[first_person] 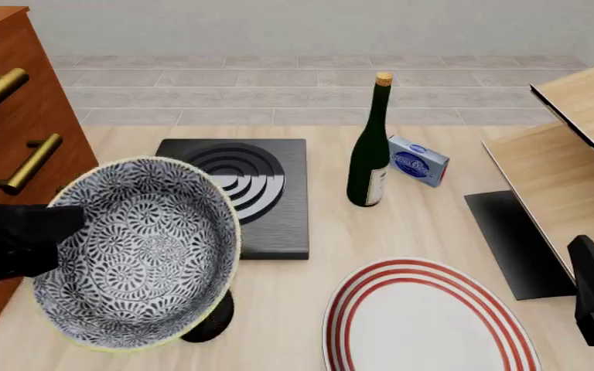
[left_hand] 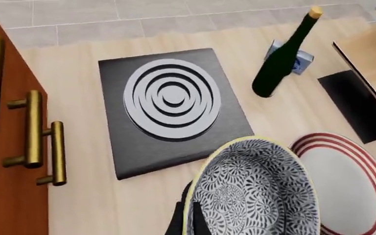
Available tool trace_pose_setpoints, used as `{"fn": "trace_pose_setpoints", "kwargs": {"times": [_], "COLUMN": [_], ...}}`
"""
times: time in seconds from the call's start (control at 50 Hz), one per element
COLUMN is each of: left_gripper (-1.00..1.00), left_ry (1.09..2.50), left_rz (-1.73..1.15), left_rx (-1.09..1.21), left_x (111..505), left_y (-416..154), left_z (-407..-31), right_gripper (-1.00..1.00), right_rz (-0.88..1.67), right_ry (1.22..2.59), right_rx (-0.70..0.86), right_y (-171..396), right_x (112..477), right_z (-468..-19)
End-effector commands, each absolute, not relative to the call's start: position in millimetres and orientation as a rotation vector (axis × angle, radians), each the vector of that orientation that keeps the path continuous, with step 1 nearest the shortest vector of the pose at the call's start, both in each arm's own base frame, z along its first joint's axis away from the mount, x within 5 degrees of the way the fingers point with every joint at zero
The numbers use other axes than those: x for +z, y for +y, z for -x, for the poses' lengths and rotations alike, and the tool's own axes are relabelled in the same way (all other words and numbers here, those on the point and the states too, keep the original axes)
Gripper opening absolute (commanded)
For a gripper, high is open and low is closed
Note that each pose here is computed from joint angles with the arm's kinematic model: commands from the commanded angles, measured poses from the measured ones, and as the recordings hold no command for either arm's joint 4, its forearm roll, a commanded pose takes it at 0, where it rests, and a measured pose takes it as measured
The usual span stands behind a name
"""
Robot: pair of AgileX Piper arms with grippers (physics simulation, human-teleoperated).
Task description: Put the bowl on the stove.
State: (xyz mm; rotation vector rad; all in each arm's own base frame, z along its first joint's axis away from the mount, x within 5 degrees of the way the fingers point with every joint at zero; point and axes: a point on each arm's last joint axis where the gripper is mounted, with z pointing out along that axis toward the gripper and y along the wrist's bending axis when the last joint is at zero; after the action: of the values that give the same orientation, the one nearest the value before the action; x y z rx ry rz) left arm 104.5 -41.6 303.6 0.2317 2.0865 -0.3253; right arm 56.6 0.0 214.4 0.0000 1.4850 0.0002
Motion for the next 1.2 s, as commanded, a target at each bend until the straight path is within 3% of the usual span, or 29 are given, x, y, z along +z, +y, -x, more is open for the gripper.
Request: {"fn": "trace_pose_setpoints", "kwargs": {"times": [0.02, 0.26, 0.42, 0.64, 0.84, 1.2], "left_gripper": [-1.0, -1.0, -1.0, -1.0, -1.0, -1.0], "left_ry": [2.064, 2.028, 2.16, 2.175, 2.16, 2.173], "left_rz": [-0.01, 0.047, 0.124, 0.186, 0.223, 0.255], "left_rx": [-0.321, -0.353, -0.446, -0.526, -0.527, -0.457], "left_x": [320, 340, 328, 338, 348, 332], "left_y": [-36, -39, -57, -69, -72, -68], "left_z": [-133, -151, -168, -179, -199, -235], "right_gripper": [1.0, 1.0, 1.0, 1.0, 1.0, 1.0], "right_rz": [0.0, 0.0, 0.0, 0.0, 0.0, 0.0], "right_ry": [1.485, 1.485, 1.485, 1.485, 1.485, 1.485], "right_rx": [0.0, 0.0, 0.0, 0.0, 0.0, 0.0], "right_y": [0, 0, 0, 0, 0, 0], "right_x": [214, 214, 214, 214, 214, 214], "right_z": [-57, -57, -57, -57, -57, -57]}}
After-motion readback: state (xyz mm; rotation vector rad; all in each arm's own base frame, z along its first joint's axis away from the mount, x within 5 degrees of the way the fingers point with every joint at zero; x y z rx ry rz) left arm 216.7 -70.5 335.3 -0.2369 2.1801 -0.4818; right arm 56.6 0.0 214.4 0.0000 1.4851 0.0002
